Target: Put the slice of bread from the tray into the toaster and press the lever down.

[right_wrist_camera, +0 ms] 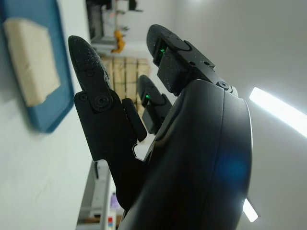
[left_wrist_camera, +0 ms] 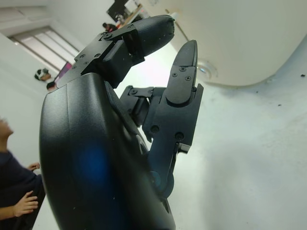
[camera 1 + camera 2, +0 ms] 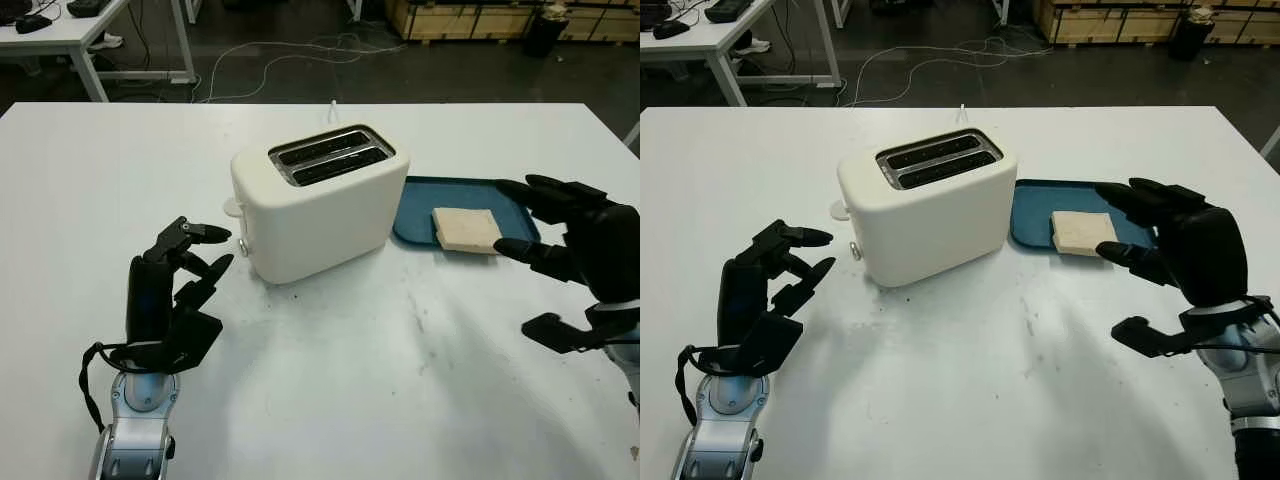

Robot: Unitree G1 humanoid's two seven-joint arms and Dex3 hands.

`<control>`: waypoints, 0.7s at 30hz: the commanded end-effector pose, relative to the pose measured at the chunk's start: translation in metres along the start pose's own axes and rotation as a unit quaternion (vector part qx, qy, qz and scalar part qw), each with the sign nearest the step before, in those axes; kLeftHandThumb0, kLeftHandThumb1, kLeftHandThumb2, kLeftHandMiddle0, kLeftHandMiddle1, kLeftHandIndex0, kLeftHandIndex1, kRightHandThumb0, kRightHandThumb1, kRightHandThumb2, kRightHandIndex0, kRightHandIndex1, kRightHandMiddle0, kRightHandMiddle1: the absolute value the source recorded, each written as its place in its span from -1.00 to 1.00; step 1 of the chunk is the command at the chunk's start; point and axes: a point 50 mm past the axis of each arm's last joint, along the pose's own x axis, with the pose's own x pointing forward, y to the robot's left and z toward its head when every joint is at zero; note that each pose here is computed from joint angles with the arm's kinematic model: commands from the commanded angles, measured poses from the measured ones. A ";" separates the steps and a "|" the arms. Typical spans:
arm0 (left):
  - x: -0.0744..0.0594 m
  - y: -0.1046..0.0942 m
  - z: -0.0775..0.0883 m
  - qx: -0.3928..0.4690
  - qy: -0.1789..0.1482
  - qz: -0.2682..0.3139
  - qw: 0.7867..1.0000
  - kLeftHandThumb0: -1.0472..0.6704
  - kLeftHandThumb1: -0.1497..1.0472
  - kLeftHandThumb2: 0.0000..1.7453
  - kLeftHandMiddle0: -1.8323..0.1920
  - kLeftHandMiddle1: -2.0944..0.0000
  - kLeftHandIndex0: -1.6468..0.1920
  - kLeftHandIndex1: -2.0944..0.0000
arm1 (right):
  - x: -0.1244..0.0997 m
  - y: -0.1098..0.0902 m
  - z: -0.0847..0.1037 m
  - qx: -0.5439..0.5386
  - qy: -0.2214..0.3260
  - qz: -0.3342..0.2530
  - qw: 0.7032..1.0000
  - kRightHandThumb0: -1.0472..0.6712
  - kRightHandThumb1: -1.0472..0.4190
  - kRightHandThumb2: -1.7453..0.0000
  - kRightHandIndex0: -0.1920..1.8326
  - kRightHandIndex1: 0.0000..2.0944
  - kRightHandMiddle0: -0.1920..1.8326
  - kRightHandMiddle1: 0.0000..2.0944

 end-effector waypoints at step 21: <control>0.001 -0.002 0.002 0.002 -0.006 -0.008 1.000 -0.08 0.79 -0.82 0.19 -0.54 0.13 0.06 | 0.011 0.063 -0.033 -0.087 0.059 0.111 0.988 -0.41 -0.59 0.99 -0.31 -0.99 -0.32 -1.00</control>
